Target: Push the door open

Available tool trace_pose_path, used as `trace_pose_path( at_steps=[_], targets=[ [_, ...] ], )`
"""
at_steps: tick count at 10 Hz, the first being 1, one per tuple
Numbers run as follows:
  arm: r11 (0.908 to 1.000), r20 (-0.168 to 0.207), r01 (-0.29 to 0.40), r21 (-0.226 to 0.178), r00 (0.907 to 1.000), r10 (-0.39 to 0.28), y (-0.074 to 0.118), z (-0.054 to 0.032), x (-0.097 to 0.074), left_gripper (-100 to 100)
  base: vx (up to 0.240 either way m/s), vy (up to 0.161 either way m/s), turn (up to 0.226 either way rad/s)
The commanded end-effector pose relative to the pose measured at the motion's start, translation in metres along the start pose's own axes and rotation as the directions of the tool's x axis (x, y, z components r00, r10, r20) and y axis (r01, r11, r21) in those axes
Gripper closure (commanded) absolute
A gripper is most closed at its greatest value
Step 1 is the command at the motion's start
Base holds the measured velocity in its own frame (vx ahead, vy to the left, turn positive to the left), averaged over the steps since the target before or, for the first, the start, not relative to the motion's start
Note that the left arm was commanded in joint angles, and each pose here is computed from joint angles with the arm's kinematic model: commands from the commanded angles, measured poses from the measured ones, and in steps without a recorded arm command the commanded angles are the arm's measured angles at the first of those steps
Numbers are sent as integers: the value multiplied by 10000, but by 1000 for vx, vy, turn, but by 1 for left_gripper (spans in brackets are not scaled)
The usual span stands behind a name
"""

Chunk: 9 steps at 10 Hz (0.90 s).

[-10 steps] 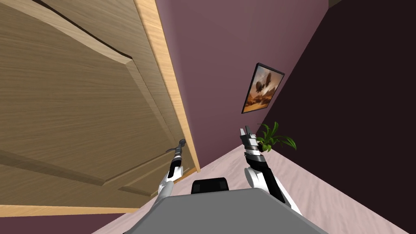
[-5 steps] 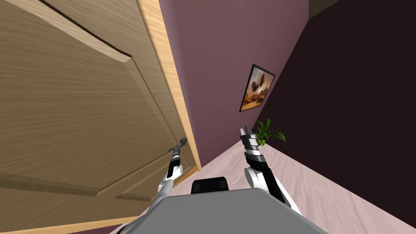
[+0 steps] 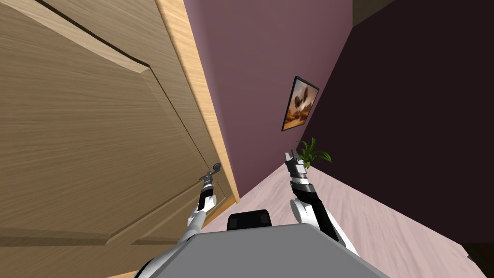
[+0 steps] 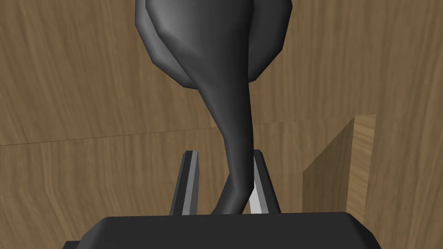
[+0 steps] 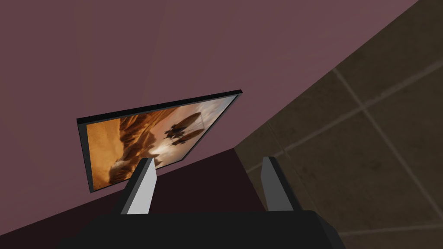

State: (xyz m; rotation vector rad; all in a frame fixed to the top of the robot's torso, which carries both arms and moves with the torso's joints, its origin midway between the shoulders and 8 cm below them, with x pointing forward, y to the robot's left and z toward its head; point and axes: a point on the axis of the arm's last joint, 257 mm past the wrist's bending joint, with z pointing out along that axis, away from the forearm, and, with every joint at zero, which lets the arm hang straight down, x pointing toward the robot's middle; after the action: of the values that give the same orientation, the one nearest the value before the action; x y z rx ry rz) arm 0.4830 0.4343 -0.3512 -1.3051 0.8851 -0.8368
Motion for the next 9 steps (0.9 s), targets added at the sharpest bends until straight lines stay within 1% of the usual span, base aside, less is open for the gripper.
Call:
trace_pose_path(
  at_steps=[1, 2, 4, 6, 7, 8, 9],
  targets=[
    [9998, 445, -145, 110, 9989, 139, -46, -4, -293, 100, 5, 44, -4],
    [9998, 558, -142, 130, 9984, 134, -48, 1, -333, 100, 1, 46, -45],
    [9998, 558, -142, 130, 9984, 134, -48, 1, -333, 100, -4, 21, -4],
    [9998, 786, -138, 168, 9968, 124, -54, 9, -414, 100, -18, 21, -63],
    [9998, 786, -138, 168, 9968, 124, -54, 9, -414, 100, -36, 33, -15],
    [9998, 786, -138, 168, 9968, 124, -54, 9, -414, 100, -11, 35, 101],
    [9997, 1133, -136, 221, 9935, 110, -61, 19, -536, 100, -32, 97, -70]
  ],
)
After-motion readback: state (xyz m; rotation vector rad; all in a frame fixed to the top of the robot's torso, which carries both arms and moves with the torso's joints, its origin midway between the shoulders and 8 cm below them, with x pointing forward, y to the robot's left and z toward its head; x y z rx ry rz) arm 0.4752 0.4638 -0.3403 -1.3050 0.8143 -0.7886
